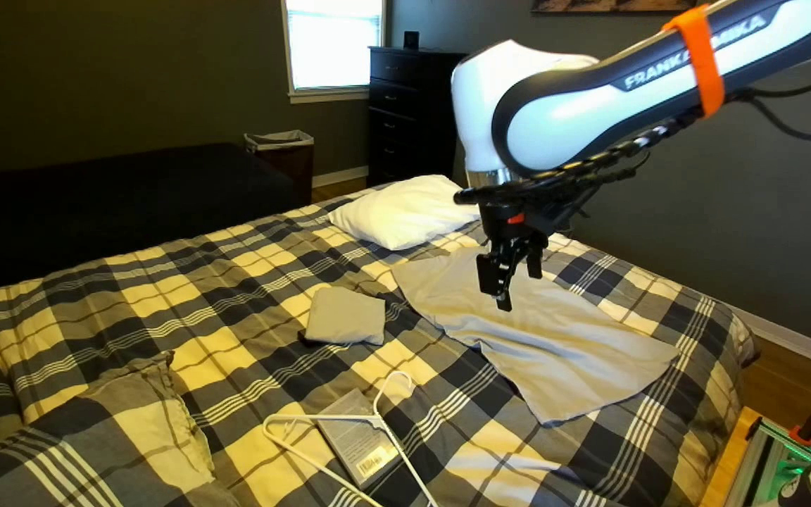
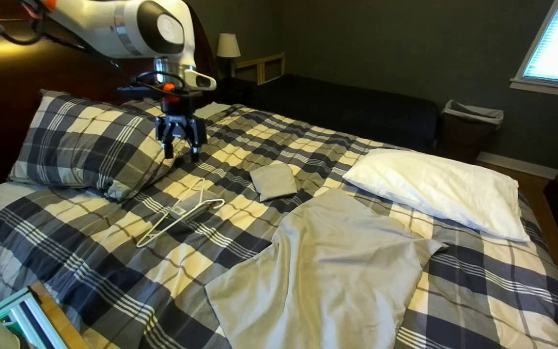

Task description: Move the hanger to the left then put the book on the grey pillow cover

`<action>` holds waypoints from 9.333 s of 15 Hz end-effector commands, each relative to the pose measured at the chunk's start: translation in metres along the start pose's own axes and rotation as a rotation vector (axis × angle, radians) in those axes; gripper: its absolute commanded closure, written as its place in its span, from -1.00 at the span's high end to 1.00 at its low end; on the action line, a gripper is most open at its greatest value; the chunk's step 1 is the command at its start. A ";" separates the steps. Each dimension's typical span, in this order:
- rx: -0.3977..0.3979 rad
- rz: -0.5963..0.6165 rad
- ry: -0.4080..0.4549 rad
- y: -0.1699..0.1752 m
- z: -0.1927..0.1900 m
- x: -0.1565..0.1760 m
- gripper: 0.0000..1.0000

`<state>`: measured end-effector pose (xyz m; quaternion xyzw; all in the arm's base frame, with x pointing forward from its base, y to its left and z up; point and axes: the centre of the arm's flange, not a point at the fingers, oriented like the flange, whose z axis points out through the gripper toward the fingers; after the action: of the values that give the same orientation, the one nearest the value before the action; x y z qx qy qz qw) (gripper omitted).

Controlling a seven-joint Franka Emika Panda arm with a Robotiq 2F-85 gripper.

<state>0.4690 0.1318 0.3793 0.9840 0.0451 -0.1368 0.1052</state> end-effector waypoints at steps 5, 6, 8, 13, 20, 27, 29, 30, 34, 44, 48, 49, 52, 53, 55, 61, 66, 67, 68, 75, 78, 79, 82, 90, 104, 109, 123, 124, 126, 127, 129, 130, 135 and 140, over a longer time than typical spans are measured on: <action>0.132 0.075 -0.316 0.004 0.153 0.058 1.00; 0.167 0.055 -0.355 0.005 0.163 0.060 1.00; 0.120 0.068 -0.330 0.004 0.159 0.046 1.00; 0.127 0.059 -0.346 -0.002 0.170 0.058 1.00; 0.273 -0.028 -0.180 -0.097 0.249 0.104 1.00; 0.239 -0.095 -0.027 -0.127 0.255 0.111 1.00; 0.262 -0.095 0.010 -0.127 0.252 0.115 1.00; 0.280 -0.093 0.042 -0.127 0.251 0.117 1.00; 0.284 -0.082 0.187 -0.132 0.249 0.128 1.00; 0.199 -0.136 0.333 -0.161 0.269 0.124 0.19; 0.161 -0.171 0.372 -0.172 0.265 0.119 0.42; 0.164 -0.175 0.379 -0.176 0.263 0.116 0.44; 0.168 -0.196 0.415 -0.186 0.256 0.108 0.49; 0.171 -0.203 0.426 -0.190 0.254 0.105 0.53; 0.166 -0.204 0.445 -0.195 0.254 0.105 0.49; 0.098 -0.130 0.458 -0.190 0.265 0.121 0.01; 0.073 -0.091 0.446 -0.185 0.274 0.131 -0.20; 0.073 -0.087 0.445 -0.185 0.274 0.132 -0.21; 0.072 -0.084 0.445 -0.185 0.275 0.134 -0.20; 0.120 -0.101 0.449 -0.184 0.270 0.131 0.34; 0.141 -0.087 0.436 -0.181 0.274 0.135 -0.34; 0.149 -0.083 0.430 -0.180 0.275 0.136 -0.50; 0.168 -0.072 0.423 -0.179 0.276 0.137 -0.97; 0.200 -0.106 0.463 -0.170 0.230 0.110 -0.96; 0.528 0.078 0.514 -0.195 0.192 0.117 -0.96; 0.734 0.093 0.372 -0.220 0.210 0.114 -0.96; 0.802 -0.250 0.198 -0.288 0.235 0.096 -0.17; 0.786 -0.241 0.214 -0.288 0.233 0.095 -0.03; 0.721 -0.211 0.260 -0.283 0.230 0.094 0.27; 0.679 -0.183 0.302 -0.276 0.229 0.095 0.41; 0.635 -0.135 0.391 -0.253 0.222 0.099 0.72; 0.615 -0.110 0.441 -0.239 0.217 0.101 0.85; 0.429 0.000 0.597 -0.165 0.197 0.100 1.00; 0.344 0.051 0.590 -0.105 0.207 0.104 1.00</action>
<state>0.5142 0.2111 0.1313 0.9814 0.0370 0.1599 -0.0992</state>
